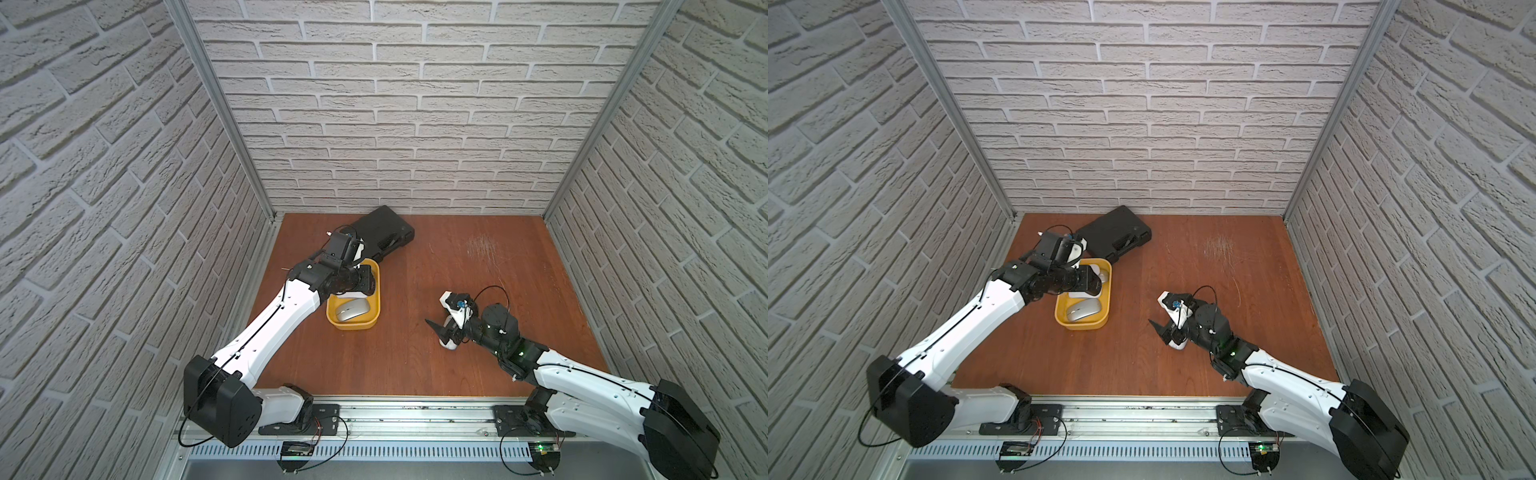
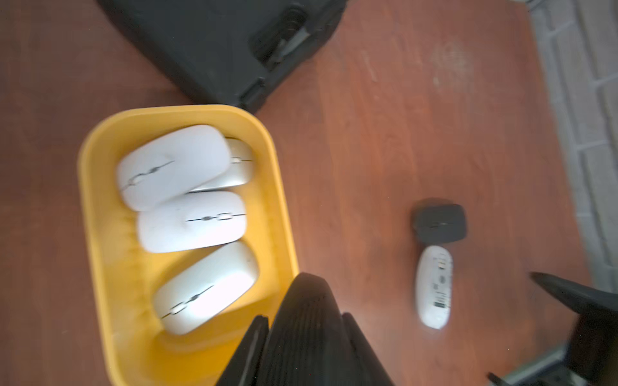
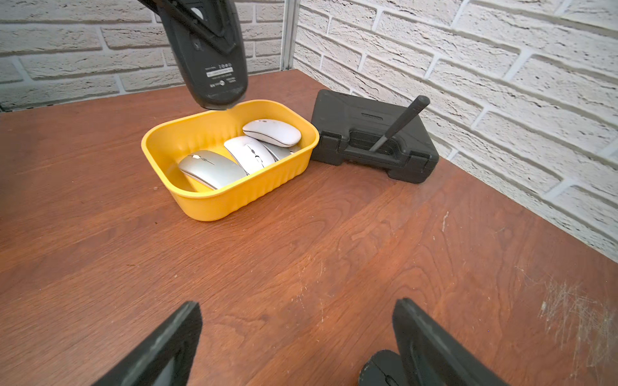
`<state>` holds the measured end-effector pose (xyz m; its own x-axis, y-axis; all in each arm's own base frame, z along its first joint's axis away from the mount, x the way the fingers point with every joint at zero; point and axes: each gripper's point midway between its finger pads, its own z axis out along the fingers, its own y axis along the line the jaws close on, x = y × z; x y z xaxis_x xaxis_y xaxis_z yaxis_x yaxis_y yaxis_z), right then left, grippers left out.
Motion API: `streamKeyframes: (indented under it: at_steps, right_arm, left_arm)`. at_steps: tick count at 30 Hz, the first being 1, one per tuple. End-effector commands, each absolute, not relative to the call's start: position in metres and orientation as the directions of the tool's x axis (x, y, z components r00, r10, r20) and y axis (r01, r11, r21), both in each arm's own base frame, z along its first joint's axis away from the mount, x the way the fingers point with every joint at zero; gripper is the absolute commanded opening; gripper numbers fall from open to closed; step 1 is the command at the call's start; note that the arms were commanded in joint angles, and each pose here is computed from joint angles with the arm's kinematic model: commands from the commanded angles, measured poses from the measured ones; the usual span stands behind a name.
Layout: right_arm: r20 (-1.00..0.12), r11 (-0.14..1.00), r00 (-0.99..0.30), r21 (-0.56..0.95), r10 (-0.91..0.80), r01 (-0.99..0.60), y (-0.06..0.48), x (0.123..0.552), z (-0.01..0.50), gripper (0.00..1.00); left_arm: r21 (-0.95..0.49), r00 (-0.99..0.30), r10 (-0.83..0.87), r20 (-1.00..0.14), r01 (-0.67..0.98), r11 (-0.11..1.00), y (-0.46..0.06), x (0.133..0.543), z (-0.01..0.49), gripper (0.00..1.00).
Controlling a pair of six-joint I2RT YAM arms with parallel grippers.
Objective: Put the mouse in the storage box
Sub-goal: Place the mouse in the storage box.
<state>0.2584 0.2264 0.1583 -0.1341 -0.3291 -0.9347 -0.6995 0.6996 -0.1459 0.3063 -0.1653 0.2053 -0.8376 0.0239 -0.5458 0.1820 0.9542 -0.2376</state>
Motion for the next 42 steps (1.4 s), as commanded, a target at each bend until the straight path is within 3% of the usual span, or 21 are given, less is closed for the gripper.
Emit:
streamKeyframes:
  at_steps: [1, 16, 27, 37, 42]
  right_arm:
    - [-0.952, 0.726, -0.108, -0.141, -0.286, -0.673, 0.225, 0.263, 0.169, 0.93]
    - [-0.951, 0.711, -0.115, -0.130, -0.285, -0.691, 0.229, 0.261, 0.164, 0.93]
    - [-0.950, 0.709, -0.119, -0.128, -0.289, -0.694, 0.230, 0.261, 0.162, 0.93]
    - [-0.948, 0.703, -0.125, -0.123, -0.291, -0.700, 0.232, 0.261, 0.160, 0.93]
    - [-0.948, 0.702, -0.130, -0.119, -0.291, -0.702, 0.233, 0.261, 0.159, 0.93]
  left_arm:
    - [0.015, -0.853, 0.091, -0.514, 0.098, 0.995, -0.122, 0.312, 0.189, 0.16]
    - [0.440, -0.894, 0.266, -0.360, 0.089, 0.894, -0.100, 0.346, 0.134, 0.15]
    - [0.576, -0.883, 0.354, -0.308, 0.123, 0.808, -0.102, 0.382, 0.106, 0.15]
    - [0.606, -0.886, 0.370, -0.281, 0.135, 0.784, -0.098, 0.388, 0.086, 0.16]
    - [0.622, -0.890, 0.381, -0.251, 0.154, 0.768, -0.096, 0.386, 0.074, 0.26]
